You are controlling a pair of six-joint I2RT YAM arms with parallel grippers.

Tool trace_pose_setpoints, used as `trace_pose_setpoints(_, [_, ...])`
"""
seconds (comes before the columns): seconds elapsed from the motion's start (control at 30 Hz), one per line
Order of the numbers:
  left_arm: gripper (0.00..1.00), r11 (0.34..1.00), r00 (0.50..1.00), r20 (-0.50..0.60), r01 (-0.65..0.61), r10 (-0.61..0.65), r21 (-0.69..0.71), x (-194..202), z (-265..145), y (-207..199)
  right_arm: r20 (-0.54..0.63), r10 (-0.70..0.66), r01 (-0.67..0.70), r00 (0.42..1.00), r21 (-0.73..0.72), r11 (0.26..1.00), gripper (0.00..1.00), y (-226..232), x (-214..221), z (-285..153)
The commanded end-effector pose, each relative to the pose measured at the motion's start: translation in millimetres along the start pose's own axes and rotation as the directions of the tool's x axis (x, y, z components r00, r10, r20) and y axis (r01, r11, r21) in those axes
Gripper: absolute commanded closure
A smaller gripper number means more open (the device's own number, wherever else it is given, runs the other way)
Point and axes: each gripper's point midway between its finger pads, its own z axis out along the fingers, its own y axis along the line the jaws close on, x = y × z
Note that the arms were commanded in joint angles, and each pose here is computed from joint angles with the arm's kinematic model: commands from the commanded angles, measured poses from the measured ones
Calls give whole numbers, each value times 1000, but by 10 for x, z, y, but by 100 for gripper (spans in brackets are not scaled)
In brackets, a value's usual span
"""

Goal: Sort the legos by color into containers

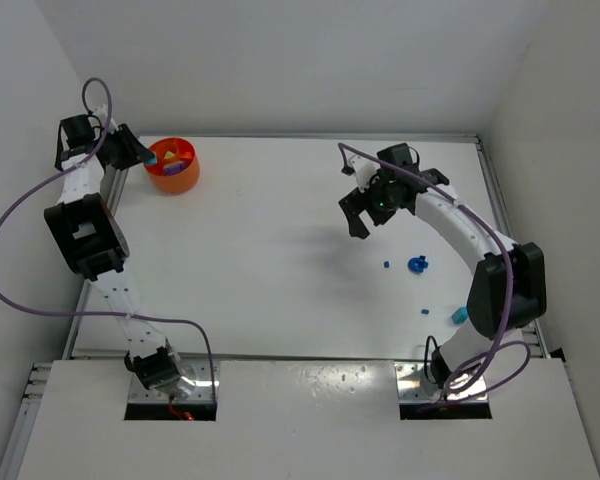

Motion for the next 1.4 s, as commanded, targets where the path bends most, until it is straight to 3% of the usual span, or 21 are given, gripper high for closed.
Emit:
trace_pose_setpoints(0.0, [78, 1000, 998, 59, -25, 25, 7, -213, -37, 61, 50, 23, -23, 998, 8, 1000, 0, -67, -181, -61])
trace_pose_setpoints(0.03, [65, 1000, 998, 59, -25, 25, 7, -213, -37, 61, 51, 33, -33, 998, 15, 999, 0, -113, -167, -72])
trace_pose_setpoints(0.17, [46, 1000, 999, 50, -11, 10, 18, -160, 22, 86, 52, 57, -59, 997, 26, 998, 0, -183, -144, -91])
trace_pose_setpoints(0.57, [39, 989, 995, 95, -14, 0, 147, -338, -111, -249, 28, 118, -119, 993, 46, 992, 0, -313, 72, -87])
trace_pose_setpoints(0.67, [39, 974, 986, 154, -101, 70, 201, -491, -279, -668, 16, 147, -148, 989, 87, 985, 0, -414, 254, -213])
trace_pose_setpoints(0.73, [38, 941, 954, 199, -265, 224, 213, -563, -401, -1131, -63, 151, -145, 987, 88, 985, 4, -398, 522, -259])
trace_pose_setpoints(0.8, [35, 891, 912, 199, -399, 359, 217, -445, -376, -1537, -173, 199, -183, 965, 104, 978, 11, -397, 923, -333])
trace_pose_setpoints(1.0, [27, 810, 844, 121, -536, 523, 239, 200, -339, -2279, -389, 265, -193, 882, 213, 958, 20, -576, 1838, -781])
trace_pose_setpoints(1.27, [8, 761, 804, 33, -574, 594, 303, 877, -190, -2656, -529, 340, -219, 777, 279, 935, 21, -654, 2448, -1253])
trace_pose_setpoints(1.3, [1, 758, 800, 33, -580, 599, 300, 915, -166, -2678, -544, 349, -221, 763, 288, 932, 21, -670, 2512, -1309])
trace_pose_setpoints(1.37, [1, 750, 791, 28, -591, 612, 298, 1031, -110, -2728, -590, 354, -239, 726, 266, 934, 21, -594, 2615, -1366])
